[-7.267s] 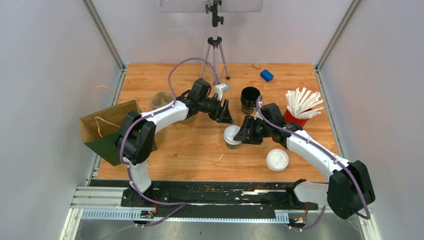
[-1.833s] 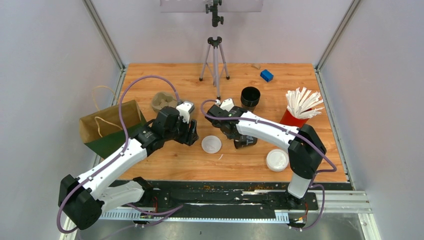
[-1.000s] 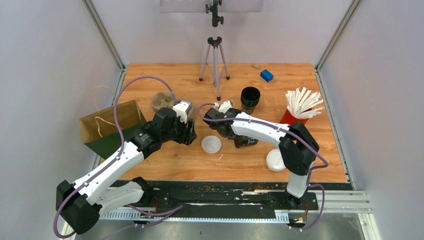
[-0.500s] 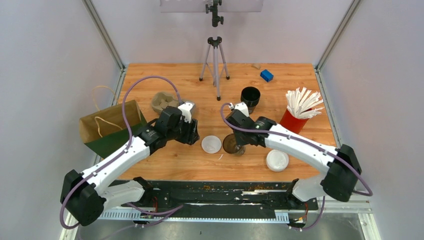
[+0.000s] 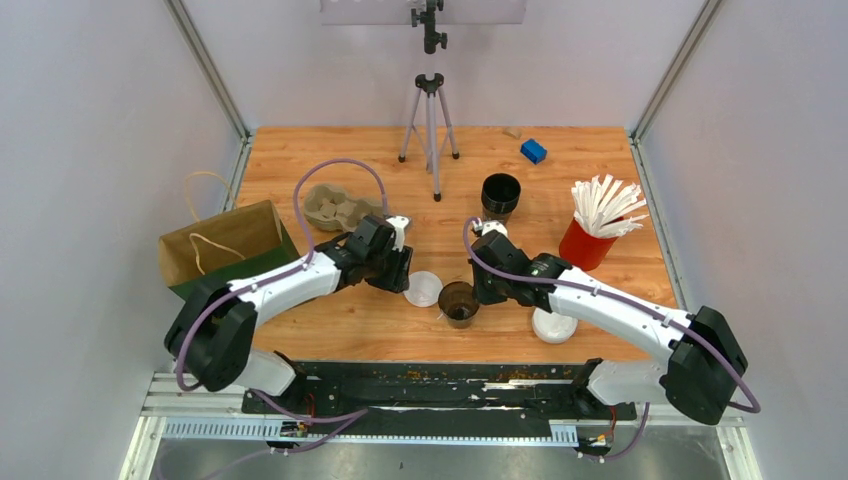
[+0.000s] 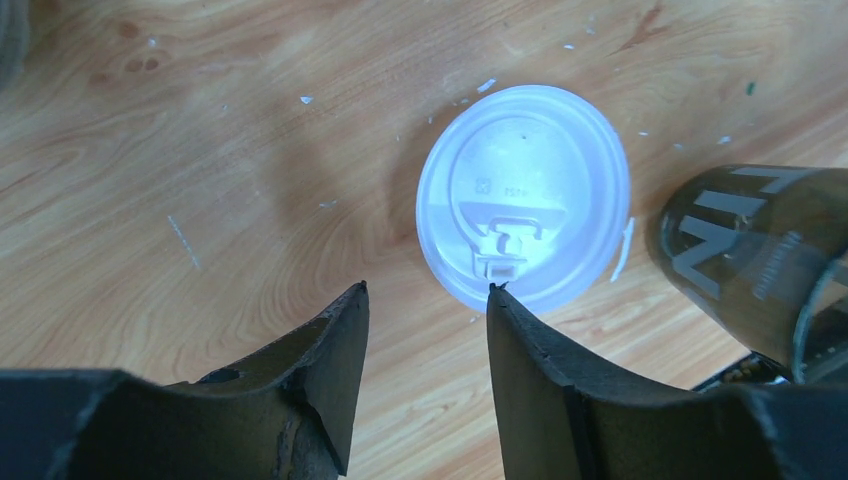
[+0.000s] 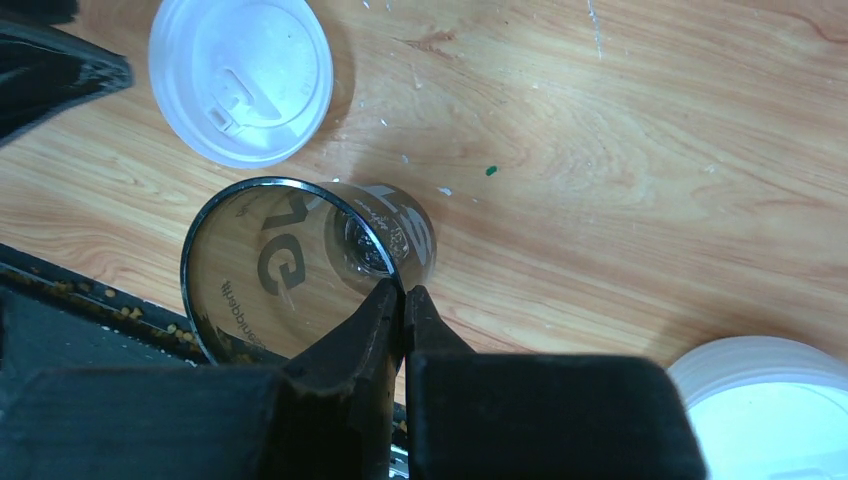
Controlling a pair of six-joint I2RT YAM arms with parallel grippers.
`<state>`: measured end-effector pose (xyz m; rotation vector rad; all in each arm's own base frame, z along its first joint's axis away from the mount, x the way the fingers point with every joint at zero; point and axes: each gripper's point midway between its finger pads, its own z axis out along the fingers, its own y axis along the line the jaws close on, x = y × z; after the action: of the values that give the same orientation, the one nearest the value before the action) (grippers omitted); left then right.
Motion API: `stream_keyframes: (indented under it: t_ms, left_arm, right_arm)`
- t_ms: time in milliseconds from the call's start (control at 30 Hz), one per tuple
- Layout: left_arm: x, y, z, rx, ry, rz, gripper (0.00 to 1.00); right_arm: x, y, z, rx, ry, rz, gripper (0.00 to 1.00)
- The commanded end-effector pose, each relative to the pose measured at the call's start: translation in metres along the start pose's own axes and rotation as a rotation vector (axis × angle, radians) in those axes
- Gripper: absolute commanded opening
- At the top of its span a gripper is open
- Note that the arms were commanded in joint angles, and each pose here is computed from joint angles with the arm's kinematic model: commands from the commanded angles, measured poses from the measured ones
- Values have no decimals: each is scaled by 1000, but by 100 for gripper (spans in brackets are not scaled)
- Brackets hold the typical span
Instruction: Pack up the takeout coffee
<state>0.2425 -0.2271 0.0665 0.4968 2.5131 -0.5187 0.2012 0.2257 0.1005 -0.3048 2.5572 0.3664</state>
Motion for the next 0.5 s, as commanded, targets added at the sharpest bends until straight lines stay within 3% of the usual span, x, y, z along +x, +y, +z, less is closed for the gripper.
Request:
stream_keyframes:
  t_ms: [0,267,333,467]
  left_arm:
    - [-22,-3,13,1,-52,21,53]
    - [-14,3,36,-21,1,28,47]
    - [-12,4,40,-24,14,30,40]
    - [-14,2,39,-17,27,42,7]
  right_arm:
    - [-18,11,0,-79,-68,48,2]
    - [-23,11,-2,-82,-79,41,12]
    - [-25,10,-6,-78,-87,43,19]
    - [-32,9,-21,-78,-108,41,37]
